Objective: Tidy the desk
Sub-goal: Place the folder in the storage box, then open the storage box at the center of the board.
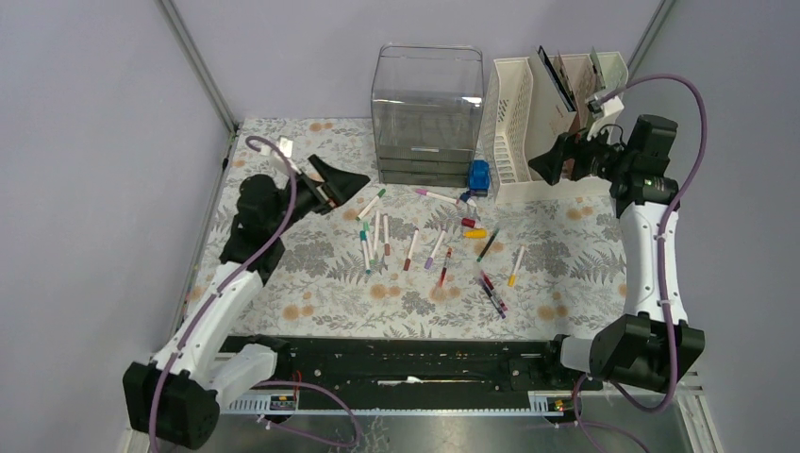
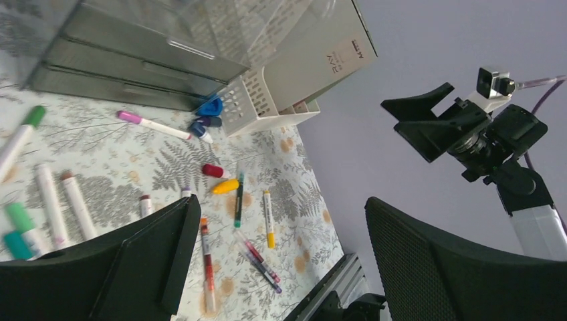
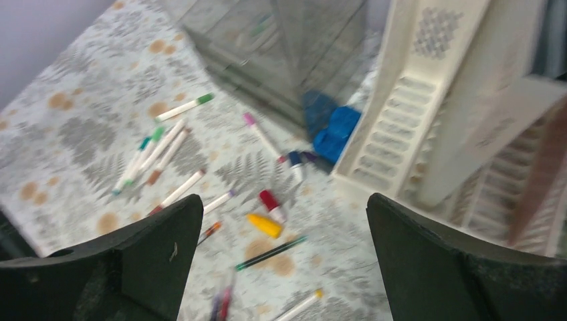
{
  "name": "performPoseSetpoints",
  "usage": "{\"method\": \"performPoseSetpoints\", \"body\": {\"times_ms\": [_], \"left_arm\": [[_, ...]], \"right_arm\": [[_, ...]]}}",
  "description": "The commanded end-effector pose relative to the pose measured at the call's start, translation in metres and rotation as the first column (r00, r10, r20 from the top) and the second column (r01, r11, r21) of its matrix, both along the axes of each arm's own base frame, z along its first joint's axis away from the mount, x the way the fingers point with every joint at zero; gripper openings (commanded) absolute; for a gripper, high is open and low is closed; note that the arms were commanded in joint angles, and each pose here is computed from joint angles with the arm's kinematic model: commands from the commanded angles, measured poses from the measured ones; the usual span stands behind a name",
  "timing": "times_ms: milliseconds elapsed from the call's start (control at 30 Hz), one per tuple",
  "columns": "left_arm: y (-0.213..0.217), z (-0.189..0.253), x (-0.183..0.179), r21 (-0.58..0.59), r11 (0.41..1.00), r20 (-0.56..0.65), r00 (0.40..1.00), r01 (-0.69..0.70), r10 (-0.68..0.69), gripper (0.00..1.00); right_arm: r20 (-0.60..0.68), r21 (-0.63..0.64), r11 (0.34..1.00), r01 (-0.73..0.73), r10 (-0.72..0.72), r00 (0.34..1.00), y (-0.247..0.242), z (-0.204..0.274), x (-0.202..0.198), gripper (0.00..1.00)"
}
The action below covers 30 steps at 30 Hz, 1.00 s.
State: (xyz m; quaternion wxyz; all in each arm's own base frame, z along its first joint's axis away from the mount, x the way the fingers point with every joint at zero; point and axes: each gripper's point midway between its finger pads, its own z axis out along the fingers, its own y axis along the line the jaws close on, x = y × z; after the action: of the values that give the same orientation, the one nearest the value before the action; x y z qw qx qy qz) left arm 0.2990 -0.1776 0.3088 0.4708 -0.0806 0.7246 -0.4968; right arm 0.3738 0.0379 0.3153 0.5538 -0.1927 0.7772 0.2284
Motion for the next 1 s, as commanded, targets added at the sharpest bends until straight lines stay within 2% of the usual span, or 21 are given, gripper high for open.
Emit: {"method": "performPoseSetpoints", "body": {"times_ms": [0,233,500,767,867,967], "left_arm": [[-0.023,0.032,0.030,-0.026,0.998,0.111,0.992,-0.061,0.063,0.98],[-0.078,0.033,0.081,-0.035,0.999,0.069,0.997,-0.029,0.032,0.93],[-0.109,0.012,0.116,-0.232,0.972,0.031,0.999,-0.026,0.034,0.87],[-0.142,-0.041,0.149,-0.269,0.961,-0.066,0.997,-0.062,0.046,0.64],[-0.145,-0.060,0.160,-0.257,0.962,-0.112,0.992,-0.091,0.064,0.59],[-0.145,-0.077,0.171,-0.241,0.961,-0.152,0.984,-0.133,0.098,0.58]], "right_arm": [[-0.111,0.140,0.983,-0.116,0.132,0.985,0.030,-0.011,-0.041,1.00],[-0.236,0.228,0.967,-0.116,0.170,0.957,0.038,-0.048,-0.053,1.00],[-0.307,0.318,0.944,-0.091,0.194,0.932,0.045,-0.072,-0.055,1.00],[-0.302,0.322,0.942,-0.099,0.201,0.932,0.049,-0.078,-0.054,1.00],[-0.305,0.316,0.943,-0.103,0.204,0.930,0.050,-0.082,-0.053,1.00],[-0.309,0.316,0.943,-0.102,0.203,0.929,0.051,-0.085,-0.053,1.00]]}}
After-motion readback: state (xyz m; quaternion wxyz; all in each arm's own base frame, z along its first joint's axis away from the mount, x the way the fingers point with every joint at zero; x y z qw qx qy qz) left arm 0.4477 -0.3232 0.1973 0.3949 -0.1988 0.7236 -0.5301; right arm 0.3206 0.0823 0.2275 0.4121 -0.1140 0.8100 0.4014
